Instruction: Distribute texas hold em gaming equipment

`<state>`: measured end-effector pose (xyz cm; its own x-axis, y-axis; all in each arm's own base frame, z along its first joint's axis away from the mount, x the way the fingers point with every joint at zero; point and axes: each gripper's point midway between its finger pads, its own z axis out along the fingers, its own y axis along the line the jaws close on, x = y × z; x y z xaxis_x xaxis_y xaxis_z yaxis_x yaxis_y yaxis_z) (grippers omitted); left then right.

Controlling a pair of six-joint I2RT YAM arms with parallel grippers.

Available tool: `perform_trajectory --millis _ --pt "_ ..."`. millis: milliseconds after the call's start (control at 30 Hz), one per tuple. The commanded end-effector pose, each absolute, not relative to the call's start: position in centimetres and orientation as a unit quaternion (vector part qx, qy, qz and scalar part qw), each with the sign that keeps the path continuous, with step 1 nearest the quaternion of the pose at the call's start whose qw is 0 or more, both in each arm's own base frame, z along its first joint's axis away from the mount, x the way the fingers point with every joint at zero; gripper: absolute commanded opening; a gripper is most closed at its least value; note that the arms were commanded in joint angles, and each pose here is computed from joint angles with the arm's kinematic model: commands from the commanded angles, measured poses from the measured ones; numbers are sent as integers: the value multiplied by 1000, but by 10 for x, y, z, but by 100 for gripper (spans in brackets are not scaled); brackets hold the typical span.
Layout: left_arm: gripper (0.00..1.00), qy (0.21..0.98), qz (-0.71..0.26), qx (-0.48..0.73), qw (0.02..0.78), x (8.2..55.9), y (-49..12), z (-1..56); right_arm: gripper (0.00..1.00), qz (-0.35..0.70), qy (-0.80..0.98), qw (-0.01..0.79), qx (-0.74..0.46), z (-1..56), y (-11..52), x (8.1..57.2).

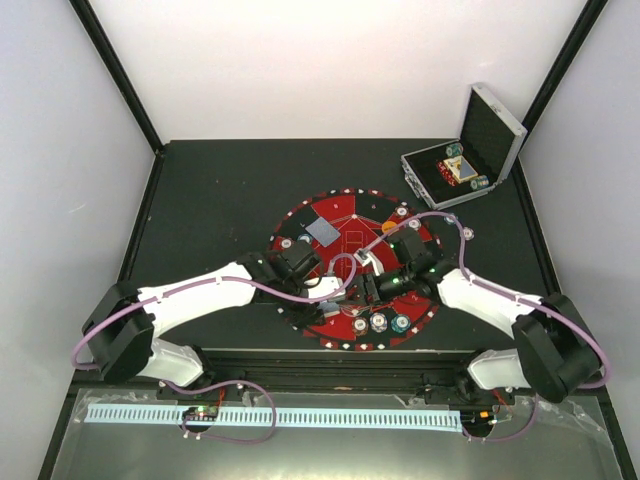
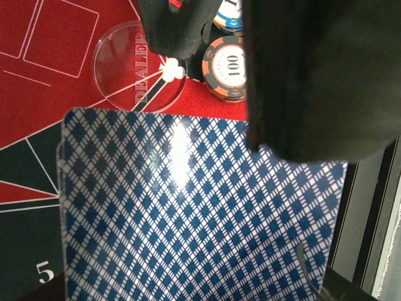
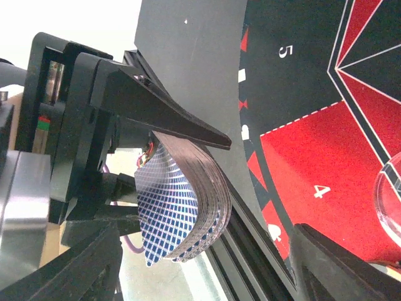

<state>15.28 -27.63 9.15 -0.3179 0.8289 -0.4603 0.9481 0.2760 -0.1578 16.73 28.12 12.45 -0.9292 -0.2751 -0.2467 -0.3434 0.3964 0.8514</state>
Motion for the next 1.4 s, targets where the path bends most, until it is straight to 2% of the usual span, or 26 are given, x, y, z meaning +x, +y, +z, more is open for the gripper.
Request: perform_trajectory --millis 0,367,667,967,1133,1367 --pt "36 778 -206 572 162 157 -285 105 73 538 814 46 -216 136 293 169" --pt "36 777 -205 572 167 156 -284 108 68 545 816 27 -192 121 306 176" --pt "36 776 -202 572 172 157 -283 111 63 509 840 22 -187 102 304 178" --pt "36 778 -194 568 185 161 -281 115 44 455 872 25 -178 85 293 185" --pt "36 780 -190 566 185 162 -280 114 41 448 875 34 -178 92 286 190" --pt "36 782 -187 566 184 163 -280 113 30 489 851 21 -192 109 289 180"
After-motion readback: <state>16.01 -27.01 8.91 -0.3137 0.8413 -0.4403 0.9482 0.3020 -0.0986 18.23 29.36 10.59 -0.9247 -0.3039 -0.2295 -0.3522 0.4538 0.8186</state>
